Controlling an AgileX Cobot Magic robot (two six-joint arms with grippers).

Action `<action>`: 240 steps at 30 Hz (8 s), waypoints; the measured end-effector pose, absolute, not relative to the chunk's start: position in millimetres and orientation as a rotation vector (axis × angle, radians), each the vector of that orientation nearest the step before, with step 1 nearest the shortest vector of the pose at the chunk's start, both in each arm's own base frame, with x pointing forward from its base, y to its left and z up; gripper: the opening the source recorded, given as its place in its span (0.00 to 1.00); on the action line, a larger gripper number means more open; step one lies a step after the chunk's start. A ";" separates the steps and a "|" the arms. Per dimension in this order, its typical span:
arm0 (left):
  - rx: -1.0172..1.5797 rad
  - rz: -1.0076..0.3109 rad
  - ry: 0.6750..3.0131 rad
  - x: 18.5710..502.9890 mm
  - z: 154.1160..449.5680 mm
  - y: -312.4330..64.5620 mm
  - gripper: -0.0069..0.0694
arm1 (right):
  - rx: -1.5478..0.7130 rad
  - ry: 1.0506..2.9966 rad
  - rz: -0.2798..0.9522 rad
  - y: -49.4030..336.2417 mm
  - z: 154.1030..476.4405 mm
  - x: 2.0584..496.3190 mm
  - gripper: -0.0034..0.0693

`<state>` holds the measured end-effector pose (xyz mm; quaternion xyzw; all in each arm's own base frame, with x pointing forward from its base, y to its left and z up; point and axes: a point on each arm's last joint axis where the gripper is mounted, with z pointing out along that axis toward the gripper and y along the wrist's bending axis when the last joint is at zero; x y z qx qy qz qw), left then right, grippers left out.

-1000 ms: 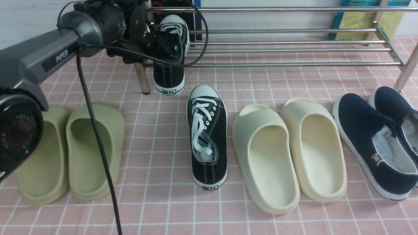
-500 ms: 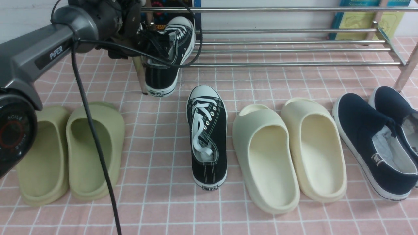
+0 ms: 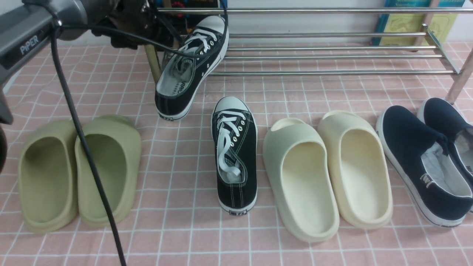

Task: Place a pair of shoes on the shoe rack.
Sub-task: Use the left arm to put a shoe into the shoe rack, then use the left arm to grab the shoe closest to it, then use the left arm to put a shoe into the shoe rack

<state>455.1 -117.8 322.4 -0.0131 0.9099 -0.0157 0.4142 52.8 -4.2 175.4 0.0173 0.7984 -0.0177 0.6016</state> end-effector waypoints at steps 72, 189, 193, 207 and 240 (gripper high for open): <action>-0.160 -0.293 2.435 458.4 293.0 -135.2 0.11 | 0.040 1.850 -0.041 -4.2 175.4 52.8 0.38; 0.038 -0.468 2.335 452.4 279.2 -236.7 0.12 | 0.040 1.849 -0.041 -4.3 175.7 52.8 0.38; -0.044 -0.468 2.304 474.0 271.4 -235.7 0.12 | 0.040 1.849 -0.041 -4.3 175.7 52.8 0.38; -0.114 -0.444 2.235 501.7 267.4 -215.2 0.20 | 0.040 1.849 -0.042 -4.3 175.7 52.7 0.38; 0.405 -0.130 2.538 454.3 302.1 -195.9 0.09 | 0.040 1.849 -0.042 -4.3 175.7 52.7 0.38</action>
